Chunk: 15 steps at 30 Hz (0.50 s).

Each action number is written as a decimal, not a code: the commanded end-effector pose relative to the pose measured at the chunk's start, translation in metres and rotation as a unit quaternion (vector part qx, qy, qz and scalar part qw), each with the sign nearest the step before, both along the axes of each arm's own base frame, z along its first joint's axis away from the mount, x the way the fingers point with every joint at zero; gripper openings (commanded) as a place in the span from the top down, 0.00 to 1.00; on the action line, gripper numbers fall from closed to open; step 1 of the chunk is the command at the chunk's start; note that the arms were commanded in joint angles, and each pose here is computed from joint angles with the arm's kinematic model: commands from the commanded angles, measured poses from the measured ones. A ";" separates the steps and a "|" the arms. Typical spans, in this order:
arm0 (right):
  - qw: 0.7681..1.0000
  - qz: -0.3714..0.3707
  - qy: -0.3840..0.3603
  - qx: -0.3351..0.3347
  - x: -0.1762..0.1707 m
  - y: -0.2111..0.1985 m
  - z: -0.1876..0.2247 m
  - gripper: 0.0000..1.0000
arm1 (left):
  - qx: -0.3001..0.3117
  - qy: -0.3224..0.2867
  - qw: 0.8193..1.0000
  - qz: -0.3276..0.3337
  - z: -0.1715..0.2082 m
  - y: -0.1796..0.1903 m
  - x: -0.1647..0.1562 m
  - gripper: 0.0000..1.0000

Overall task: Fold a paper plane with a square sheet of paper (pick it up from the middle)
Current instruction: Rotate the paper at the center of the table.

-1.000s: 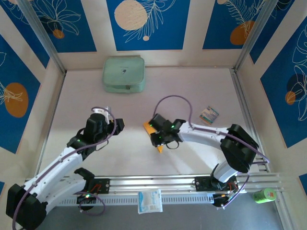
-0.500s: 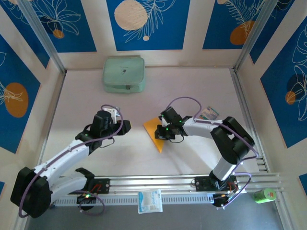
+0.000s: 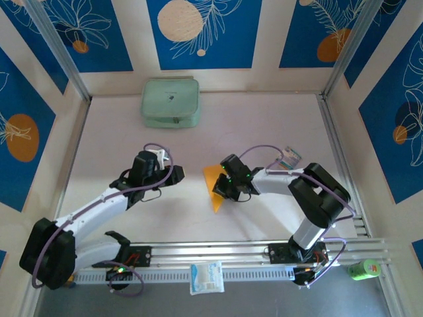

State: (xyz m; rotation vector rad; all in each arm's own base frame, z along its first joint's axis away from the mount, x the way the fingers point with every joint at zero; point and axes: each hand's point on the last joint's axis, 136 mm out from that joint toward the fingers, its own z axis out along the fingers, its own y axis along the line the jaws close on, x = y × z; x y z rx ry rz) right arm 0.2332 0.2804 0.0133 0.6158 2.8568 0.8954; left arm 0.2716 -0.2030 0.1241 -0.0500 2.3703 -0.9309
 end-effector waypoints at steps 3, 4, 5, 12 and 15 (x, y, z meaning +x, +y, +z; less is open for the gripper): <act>0.988 -0.139 0.061 -0.006 -0.020 -0.009 -0.019 0.90 | -0.040 0.025 0.999 -0.016 -0.002 -0.015 0.004 0.67; 0.989 -0.141 0.053 -0.001 -0.019 -0.006 -0.014 0.90 | -0.046 0.032 0.998 -0.022 -0.004 -0.019 0.004 0.68; 0.990 -0.133 0.043 0.008 -0.017 -0.002 -0.007 0.89 | -0.052 0.039 0.998 -0.029 -0.005 -0.022 0.004 0.69; 0.999 -0.043 -0.005 -0.025 -0.013 -0.021 0.026 0.87 | -0.087 0.074 0.989 -0.089 -0.012 -0.057 0.005 0.83; 0.999 -0.031 -0.020 -0.040 -0.015 -0.040 0.028 0.85 | -0.104 0.098 0.980 -0.137 -0.011 -0.085 0.002 0.88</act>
